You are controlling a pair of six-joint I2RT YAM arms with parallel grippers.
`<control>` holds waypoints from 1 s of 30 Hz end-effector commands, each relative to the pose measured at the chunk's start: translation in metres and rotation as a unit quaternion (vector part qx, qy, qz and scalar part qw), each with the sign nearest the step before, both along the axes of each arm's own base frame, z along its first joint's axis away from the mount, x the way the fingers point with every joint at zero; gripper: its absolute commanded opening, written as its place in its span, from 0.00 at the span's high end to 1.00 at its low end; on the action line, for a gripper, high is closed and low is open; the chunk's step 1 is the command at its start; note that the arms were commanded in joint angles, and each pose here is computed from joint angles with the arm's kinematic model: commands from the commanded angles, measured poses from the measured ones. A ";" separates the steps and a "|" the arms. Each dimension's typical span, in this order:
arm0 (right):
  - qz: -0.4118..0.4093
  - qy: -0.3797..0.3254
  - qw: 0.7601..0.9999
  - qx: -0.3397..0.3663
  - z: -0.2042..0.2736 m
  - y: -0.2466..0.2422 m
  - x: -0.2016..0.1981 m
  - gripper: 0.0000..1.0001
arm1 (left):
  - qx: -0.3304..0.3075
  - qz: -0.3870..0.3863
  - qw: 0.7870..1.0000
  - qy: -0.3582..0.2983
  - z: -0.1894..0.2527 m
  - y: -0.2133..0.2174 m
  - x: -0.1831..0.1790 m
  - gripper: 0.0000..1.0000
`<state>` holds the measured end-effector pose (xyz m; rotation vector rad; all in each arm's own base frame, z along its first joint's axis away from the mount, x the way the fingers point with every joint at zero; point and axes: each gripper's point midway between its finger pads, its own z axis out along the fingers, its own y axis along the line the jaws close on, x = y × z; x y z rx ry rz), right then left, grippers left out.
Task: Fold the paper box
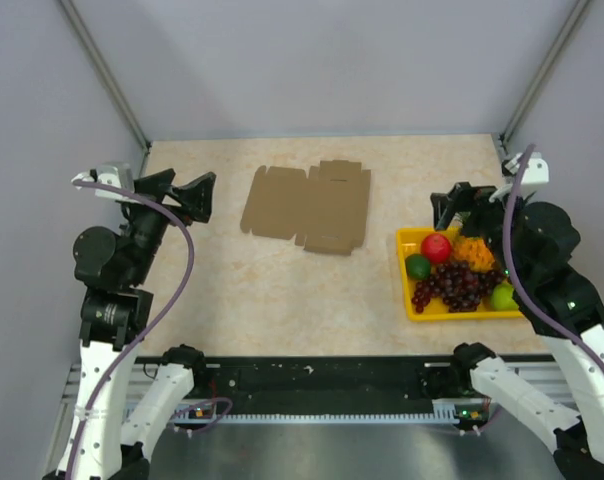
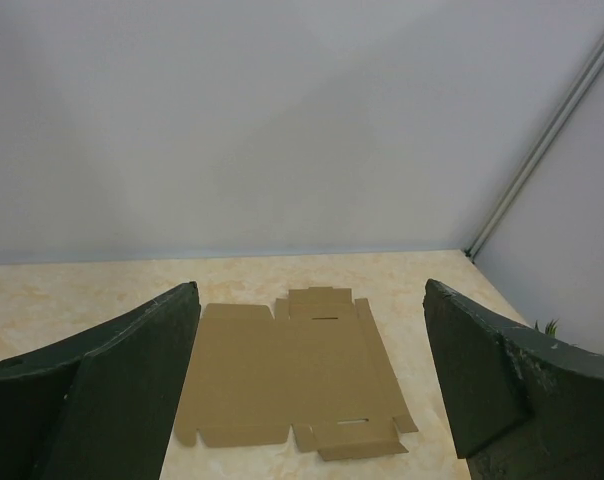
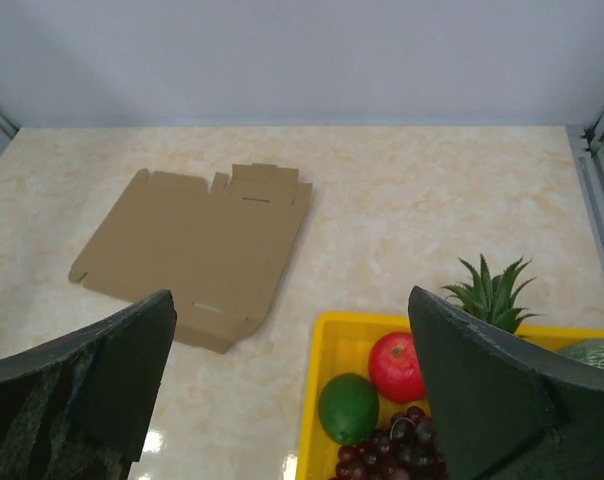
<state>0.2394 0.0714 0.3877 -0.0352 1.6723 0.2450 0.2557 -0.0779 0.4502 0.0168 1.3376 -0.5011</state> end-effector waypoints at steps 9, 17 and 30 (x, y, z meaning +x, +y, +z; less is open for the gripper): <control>0.165 0.151 0.974 0.040 -0.071 0.123 0.093 0.01 | -0.011 -0.058 0.997 0.048 -0.021 -0.020 0.000 0.03; 0.174 0.226 0.950 0.131 -0.126 0.156 0.188 0.01 | -0.017 -0.103 0.986 0.131 -0.078 -0.036 -0.001 0.04; 0.089 0.342 0.925 0.142 -0.268 0.128 0.289 0.15 | -0.039 -0.191 0.958 0.210 -0.127 -0.067 0.001 0.06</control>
